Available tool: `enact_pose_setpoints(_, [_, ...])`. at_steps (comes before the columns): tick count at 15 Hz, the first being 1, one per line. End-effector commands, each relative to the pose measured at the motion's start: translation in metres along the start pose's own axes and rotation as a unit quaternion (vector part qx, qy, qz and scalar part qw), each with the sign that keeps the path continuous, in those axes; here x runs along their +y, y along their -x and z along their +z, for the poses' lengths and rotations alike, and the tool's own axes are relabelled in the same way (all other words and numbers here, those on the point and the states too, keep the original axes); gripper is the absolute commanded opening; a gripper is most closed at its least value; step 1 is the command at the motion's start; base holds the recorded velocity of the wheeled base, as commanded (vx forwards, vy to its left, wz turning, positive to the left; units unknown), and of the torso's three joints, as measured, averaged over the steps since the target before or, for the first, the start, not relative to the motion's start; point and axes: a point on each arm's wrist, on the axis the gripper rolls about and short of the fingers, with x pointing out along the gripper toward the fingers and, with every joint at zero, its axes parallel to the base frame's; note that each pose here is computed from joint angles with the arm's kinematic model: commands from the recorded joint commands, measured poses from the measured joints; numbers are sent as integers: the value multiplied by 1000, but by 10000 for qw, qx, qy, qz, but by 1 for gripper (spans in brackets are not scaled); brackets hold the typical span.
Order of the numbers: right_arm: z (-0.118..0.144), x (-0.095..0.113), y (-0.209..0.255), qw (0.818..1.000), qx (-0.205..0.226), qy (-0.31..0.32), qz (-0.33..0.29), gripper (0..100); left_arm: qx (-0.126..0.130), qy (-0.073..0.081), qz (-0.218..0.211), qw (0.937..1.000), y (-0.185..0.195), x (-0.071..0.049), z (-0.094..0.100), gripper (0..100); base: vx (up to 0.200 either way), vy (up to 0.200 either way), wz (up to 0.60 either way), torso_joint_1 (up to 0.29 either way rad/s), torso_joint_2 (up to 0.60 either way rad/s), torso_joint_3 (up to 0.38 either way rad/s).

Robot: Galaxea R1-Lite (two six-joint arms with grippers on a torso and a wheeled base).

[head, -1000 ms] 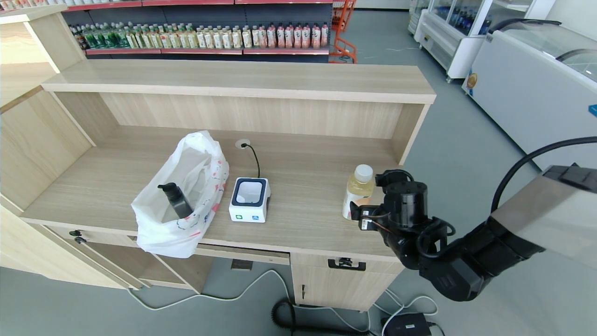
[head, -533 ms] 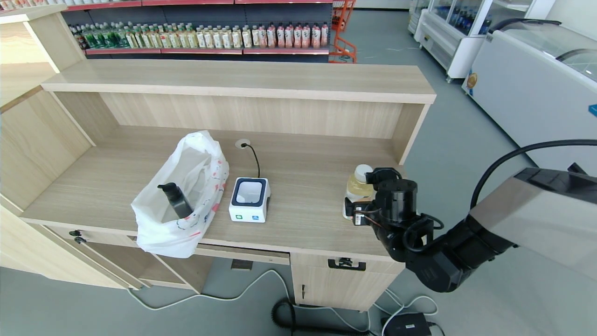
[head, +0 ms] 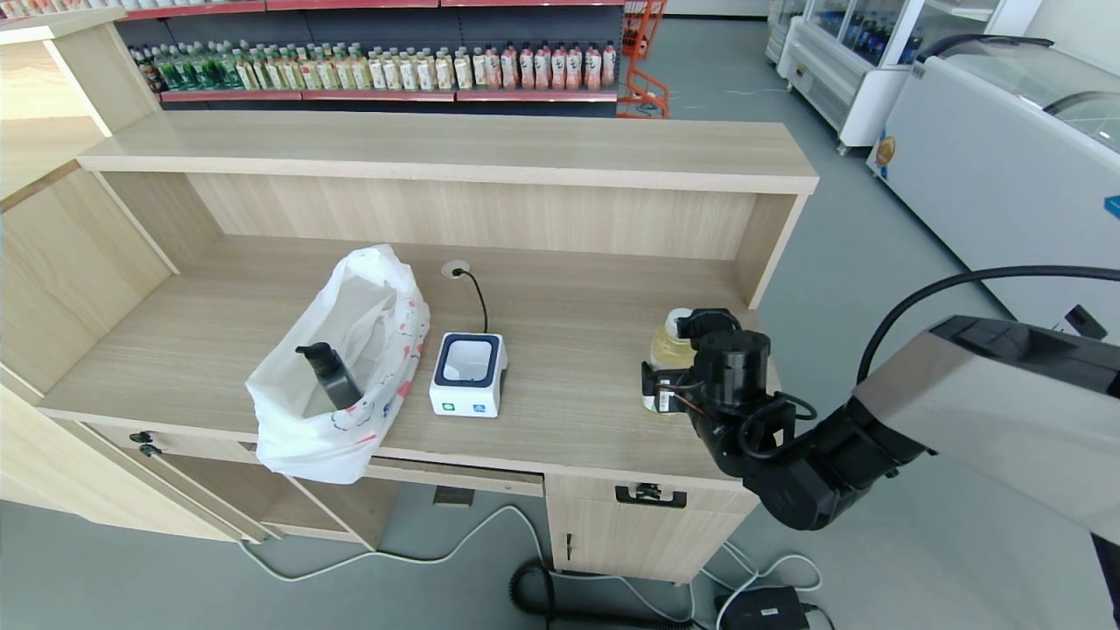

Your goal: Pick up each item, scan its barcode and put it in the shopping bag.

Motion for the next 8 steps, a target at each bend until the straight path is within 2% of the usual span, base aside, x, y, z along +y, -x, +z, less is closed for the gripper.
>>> enact_pose_setpoints(1, [-5, -1, -7, 10000, 18, 33, -50, 100, -2, 0, 2, 10000, 0, 0, 0, 0, 0, 0, 0, 0, 0, 0])
enact_pose_setpoints(8, [-7, 1, -23, 9998, -49, 107, 138, 100, -2, 0, 2, 10000, 0, 0, 0, 0, 0, 0, 0, 0, 0, 0])
